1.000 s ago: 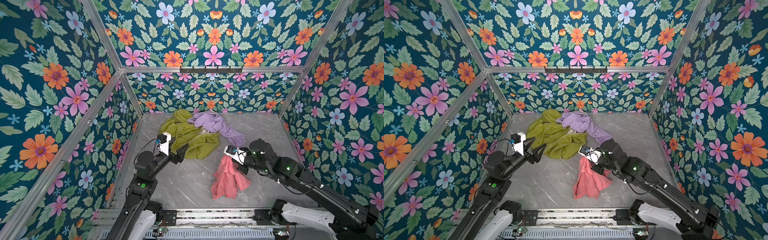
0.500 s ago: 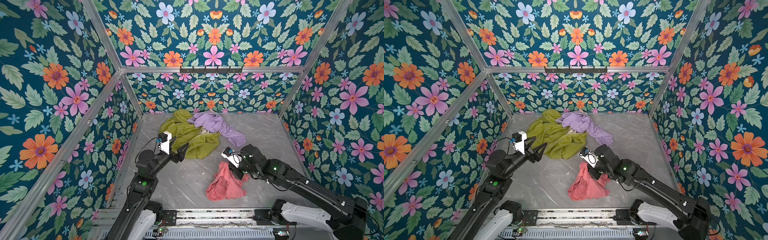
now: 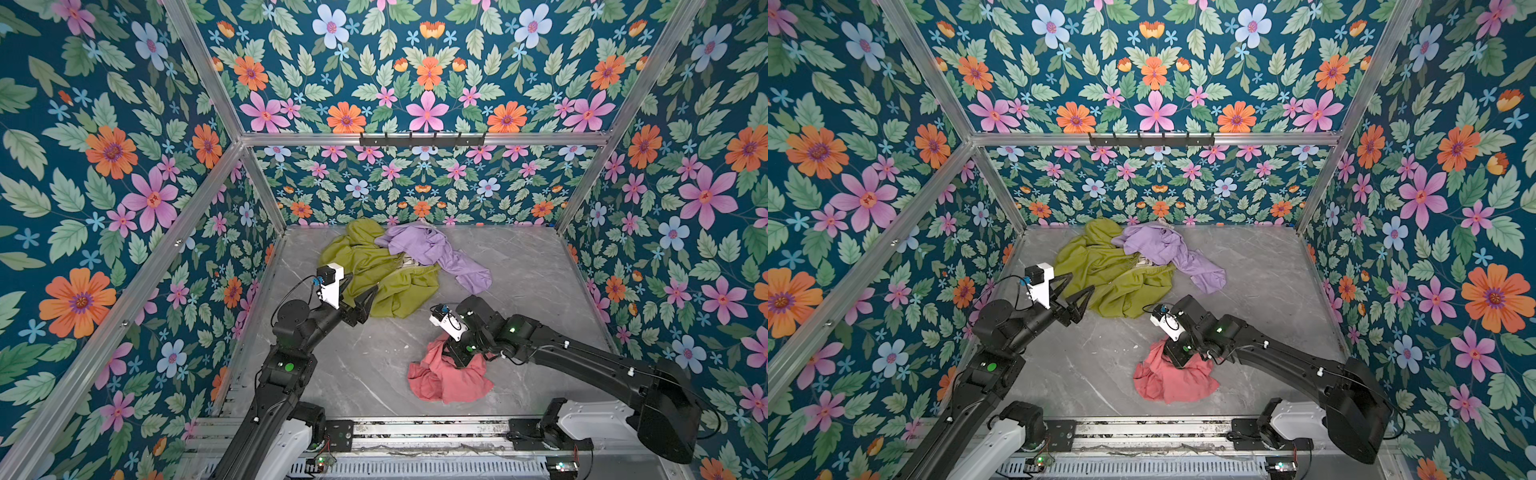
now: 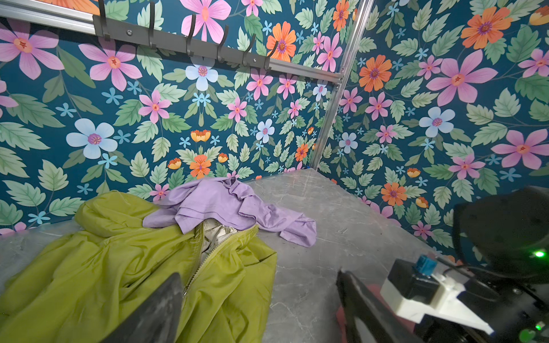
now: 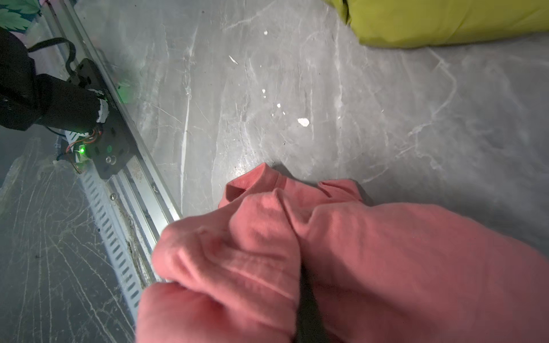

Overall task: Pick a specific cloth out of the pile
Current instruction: 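Open the right gripper to drop the pink shirt and lift away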

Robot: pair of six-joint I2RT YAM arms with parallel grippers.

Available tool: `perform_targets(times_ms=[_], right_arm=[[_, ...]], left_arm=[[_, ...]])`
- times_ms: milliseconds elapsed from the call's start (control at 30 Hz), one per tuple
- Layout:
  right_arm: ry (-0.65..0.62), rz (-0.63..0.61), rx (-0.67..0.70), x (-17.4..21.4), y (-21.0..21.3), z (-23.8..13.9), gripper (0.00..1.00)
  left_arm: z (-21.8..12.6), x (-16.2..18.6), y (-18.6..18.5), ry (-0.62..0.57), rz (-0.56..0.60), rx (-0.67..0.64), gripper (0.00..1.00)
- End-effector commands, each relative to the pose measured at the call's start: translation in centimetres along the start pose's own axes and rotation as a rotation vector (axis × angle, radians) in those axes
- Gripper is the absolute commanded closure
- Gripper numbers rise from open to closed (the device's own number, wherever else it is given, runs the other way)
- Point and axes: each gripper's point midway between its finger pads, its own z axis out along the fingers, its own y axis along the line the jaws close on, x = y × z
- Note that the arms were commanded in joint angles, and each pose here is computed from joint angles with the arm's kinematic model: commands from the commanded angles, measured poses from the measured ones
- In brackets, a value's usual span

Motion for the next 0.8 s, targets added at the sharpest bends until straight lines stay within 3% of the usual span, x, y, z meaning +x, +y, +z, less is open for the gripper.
perform_targets(times_ms=[0,367,567,767], right_arm=[[0.048,0.048,-0.032,0.3,0.3,1.2,1.0],[0.176,0.057,-0.044,0.6,0.4,5.4,0.99],[0.26,0.075,-0.022,1.0,-0.2,6.8,0.79],[0.212,0.047,0.039,-0.7,0.0,3.0,0.57]], left_arm=[[-0.1,-0.6,-0.2,-0.028,0.008,0.008,0.17],[0.0,-0.2,-0.2,-0.027,0.001,0.012,0.17],[-0.1,0.2,0.0,-0.024,0.001,0.005,0.17],[-0.3,0.5,0.2,-0.017,0.007,-0.01,0.17]])
